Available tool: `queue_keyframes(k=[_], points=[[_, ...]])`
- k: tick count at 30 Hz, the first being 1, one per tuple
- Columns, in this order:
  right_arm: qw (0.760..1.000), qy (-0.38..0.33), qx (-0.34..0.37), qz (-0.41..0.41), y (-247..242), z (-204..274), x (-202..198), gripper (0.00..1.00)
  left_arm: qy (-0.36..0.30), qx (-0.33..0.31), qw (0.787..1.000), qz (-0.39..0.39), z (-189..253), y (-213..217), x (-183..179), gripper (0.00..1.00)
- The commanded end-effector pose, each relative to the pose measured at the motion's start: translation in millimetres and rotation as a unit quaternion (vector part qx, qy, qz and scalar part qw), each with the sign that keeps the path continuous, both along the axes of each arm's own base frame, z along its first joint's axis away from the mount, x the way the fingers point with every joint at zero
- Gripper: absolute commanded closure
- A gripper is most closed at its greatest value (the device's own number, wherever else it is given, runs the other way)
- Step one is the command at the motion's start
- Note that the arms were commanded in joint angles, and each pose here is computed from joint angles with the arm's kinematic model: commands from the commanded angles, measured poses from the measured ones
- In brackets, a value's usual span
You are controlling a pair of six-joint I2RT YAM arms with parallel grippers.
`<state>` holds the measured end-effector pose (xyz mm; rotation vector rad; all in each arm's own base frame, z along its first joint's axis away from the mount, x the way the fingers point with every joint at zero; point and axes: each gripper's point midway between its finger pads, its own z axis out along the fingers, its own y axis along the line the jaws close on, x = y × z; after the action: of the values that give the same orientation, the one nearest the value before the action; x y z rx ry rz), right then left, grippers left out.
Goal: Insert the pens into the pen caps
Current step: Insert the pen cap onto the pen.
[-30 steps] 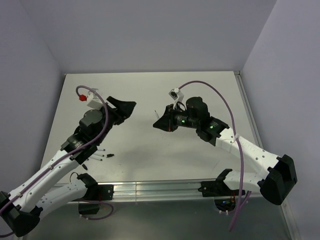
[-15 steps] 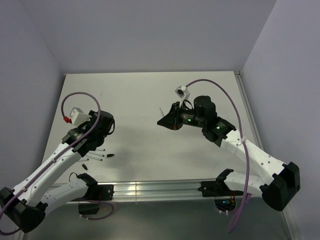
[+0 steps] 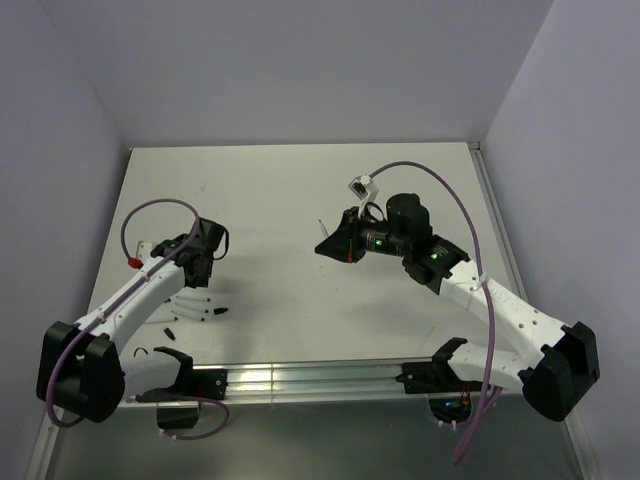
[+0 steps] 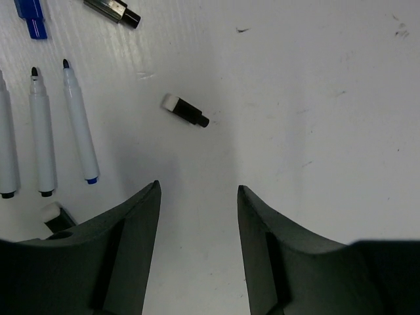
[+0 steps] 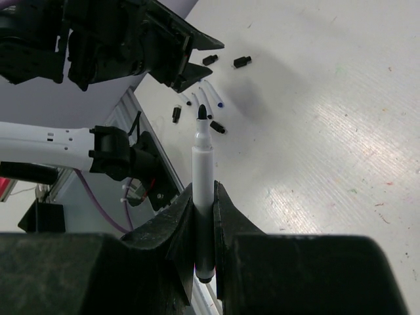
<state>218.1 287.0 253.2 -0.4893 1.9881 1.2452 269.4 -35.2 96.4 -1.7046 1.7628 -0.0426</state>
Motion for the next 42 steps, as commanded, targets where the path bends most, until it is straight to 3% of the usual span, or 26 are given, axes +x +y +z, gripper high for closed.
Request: queue_keyframes(k=[1, 15, 42], points=[[1.000, -0.024, 0.013, 0.005, 0.8, 9.1, 4.3, 1.00, -0.027, -0.028, 0.999, 0.031, 2.5, -0.9, 18.2, 0.44], [1.000, -0.021, 0.017, 0.000, -6.4, 6.6, 6.5, 1.00, 0.016, -0.038, 0.997, 0.063, -36.2, 26.3, 41.1, 0.45], [1.000, -0.014, 0.017, -0.007, -10.7, 0.9, 11.7, 1.00, 0.066, -0.061, 0.993, 0.083, -74.5, 28.3, 38.6, 0.48]])
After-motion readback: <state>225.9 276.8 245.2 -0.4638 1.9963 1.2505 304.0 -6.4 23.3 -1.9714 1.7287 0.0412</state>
